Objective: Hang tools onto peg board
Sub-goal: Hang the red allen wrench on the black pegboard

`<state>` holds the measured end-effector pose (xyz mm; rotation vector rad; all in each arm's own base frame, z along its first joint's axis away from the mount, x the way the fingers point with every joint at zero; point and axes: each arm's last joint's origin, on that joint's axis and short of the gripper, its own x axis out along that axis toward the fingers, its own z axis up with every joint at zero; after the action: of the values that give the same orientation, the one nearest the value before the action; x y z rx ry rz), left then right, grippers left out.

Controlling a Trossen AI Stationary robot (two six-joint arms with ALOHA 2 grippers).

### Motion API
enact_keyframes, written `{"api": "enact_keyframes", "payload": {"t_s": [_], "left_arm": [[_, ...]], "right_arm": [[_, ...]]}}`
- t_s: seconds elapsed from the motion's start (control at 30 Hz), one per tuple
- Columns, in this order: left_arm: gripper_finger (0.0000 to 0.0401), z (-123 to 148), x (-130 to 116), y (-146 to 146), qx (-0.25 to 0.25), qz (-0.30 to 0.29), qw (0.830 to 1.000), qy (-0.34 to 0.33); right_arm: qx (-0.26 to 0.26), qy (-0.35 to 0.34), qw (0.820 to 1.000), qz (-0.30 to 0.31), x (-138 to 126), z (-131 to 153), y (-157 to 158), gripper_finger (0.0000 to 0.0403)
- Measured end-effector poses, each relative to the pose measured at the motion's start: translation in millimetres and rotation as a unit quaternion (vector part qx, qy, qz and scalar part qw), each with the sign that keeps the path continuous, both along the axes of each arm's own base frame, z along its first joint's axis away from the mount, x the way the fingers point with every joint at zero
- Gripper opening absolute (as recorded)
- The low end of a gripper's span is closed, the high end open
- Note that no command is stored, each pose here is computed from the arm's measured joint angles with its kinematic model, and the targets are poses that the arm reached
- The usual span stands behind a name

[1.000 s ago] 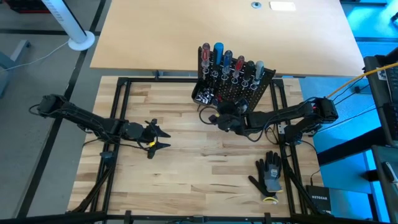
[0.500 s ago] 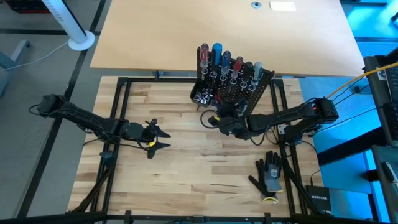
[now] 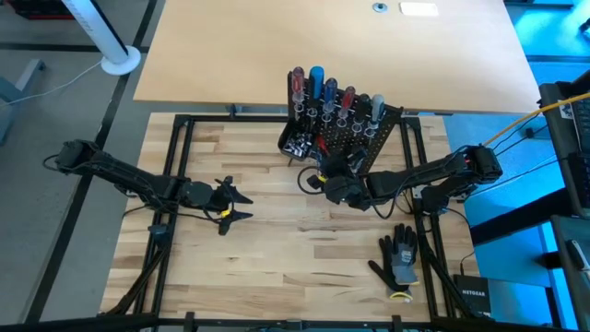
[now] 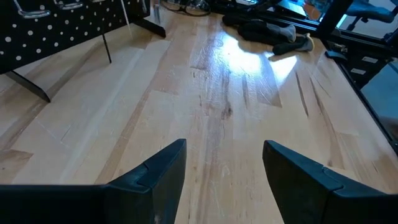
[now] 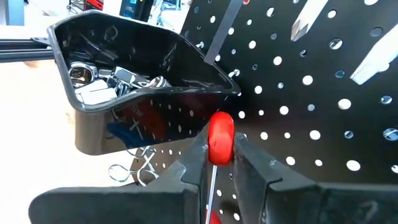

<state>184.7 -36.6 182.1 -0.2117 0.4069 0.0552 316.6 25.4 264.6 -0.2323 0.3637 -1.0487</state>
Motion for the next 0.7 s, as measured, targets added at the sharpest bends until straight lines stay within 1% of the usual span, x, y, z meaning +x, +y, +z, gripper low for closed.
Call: {"api": "enact_keyframes", "payload": {"t_s": [0.53, 0.7], "left_arm": [[0.0203, 0.0, 0.0, 0.0, 0.001, 0.000, 1.000, 0.000], [0.0203, 0.0, 0.0, 0.0, 0.001, 0.000, 1.000, 0.000]], "right_arm": [[0.004, -0.018, 1.000, 0.003, 1.7, 2.9, 0.7, 0.0057], [0.006, -0.019, 1.000, 0.018, 0.9, 2.9, 9.6, 0.0057]]}}
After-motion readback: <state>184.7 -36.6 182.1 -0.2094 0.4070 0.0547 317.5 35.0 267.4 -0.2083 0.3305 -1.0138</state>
